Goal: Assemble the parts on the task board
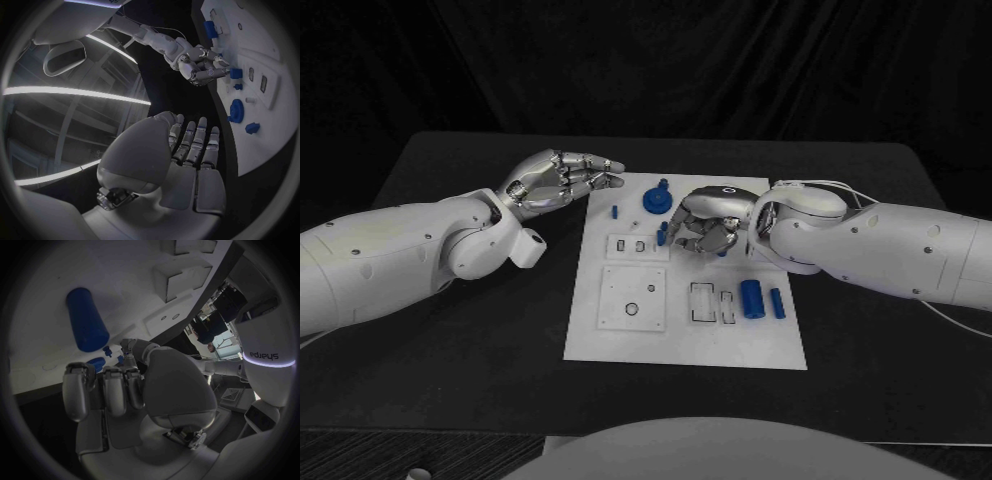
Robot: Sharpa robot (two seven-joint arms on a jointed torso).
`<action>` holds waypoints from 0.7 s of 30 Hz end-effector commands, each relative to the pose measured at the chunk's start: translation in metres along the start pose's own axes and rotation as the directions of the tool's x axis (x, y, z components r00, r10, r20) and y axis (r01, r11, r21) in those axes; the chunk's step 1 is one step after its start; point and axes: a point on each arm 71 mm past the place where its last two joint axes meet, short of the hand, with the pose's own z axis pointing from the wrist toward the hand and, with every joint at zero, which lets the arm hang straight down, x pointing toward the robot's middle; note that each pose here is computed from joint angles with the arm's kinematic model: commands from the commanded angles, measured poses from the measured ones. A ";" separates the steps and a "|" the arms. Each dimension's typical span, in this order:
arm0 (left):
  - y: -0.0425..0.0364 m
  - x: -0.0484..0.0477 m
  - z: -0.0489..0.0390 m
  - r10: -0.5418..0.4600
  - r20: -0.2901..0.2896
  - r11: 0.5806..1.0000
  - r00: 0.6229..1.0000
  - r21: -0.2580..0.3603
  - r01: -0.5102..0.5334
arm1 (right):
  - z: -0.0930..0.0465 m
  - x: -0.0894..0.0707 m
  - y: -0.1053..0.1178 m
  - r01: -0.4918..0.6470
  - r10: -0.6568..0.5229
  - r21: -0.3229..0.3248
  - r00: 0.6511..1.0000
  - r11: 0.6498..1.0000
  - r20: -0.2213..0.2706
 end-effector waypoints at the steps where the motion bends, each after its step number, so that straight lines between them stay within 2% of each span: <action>1: -0.0002 0.0018 0.0008 -0.013 -0.010 1.000 1.000 0.010 0.013 | 0.000 0.002 0.002 0.000 0.000 -0.008 1.000 1.000 -0.013; 16: 0.0003 0.0020 0.0010 -0.015 -0.012 1.000 1.000 0.006 0.015 | 0.001 0.003 0.003 0.000 0.000 -0.012 1.000 1.000 -0.009; 21: 0.0000 0.0014 -0.0001 -0.013 -0.008 1.000 1.000 0.007 0.013 | -0.002 0.000 0.001 0.005 -0.005 -0.005 1.000 1.000 0.019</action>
